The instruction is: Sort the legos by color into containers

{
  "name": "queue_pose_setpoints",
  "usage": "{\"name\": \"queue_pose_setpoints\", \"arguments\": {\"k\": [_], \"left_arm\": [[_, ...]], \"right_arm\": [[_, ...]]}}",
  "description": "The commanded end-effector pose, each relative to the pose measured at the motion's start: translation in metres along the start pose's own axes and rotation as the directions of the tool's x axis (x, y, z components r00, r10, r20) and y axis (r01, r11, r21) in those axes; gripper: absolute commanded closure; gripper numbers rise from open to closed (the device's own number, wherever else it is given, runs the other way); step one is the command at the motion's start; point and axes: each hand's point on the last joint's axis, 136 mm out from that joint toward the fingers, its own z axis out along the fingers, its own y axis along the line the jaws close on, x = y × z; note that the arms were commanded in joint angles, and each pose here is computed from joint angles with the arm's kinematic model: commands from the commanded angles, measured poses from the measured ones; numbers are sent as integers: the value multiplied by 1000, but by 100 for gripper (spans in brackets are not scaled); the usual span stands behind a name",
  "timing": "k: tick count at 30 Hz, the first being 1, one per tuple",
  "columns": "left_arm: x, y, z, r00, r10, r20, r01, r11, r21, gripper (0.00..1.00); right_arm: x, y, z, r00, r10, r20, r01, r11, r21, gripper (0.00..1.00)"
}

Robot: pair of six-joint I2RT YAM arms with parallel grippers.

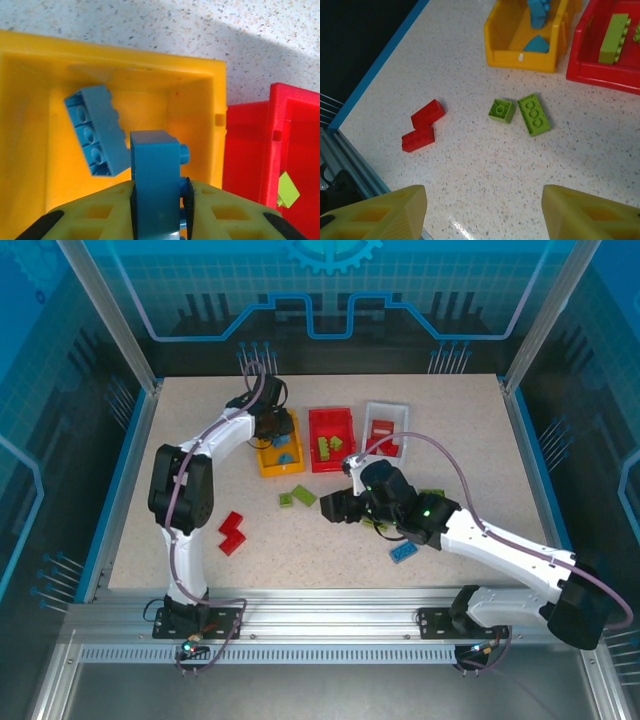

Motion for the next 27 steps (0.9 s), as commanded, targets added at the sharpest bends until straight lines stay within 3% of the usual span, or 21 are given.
{"name": "queue_pose_setpoints", "arguments": {"k": [1, 3, 5, 11, 14, 20, 27], "left_arm": [[-10, -12, -6, 1000, 8, -5, -8, 999, 44, 63], [-8, -10, -8, 1000, 3, -9, -3, 999, 41, 51], [-8, -10, -15, 1000, 1, -2, 0, 999, 46, 47], [-9, -17, -62, 998, -21, 52, 15, 994, 106, 45], [4, -22, -95, 997, -31, 72, 20, 988, 154, 45], [73, -16, -160, 995, -37, 92, 17, 979, 205, 44], [153, 33, -216, 980, -178, 89, 148, 951, 271, 41]], "right_arm": [[-10, 8, 2, 999, -15, 28, 16, 1000, -8, 36], [-6, 4, 4, 1000, -13, 12, 13, 1000, 14, 35], [-4, -2, 5, 1000, -14, 2, 14, 999, 40, 35], [6, -31, 0, 999, -17, -44, 25, 982, 186, 36], [18, -33, 14, 987, -79, -141, 106, 976, 192, 34], [53, -46, 69, 879, -273, -391, 350, 926, 139, 32], [57, -57, 131, 777, -313, -546, 399, 916, 42, 26]]}}
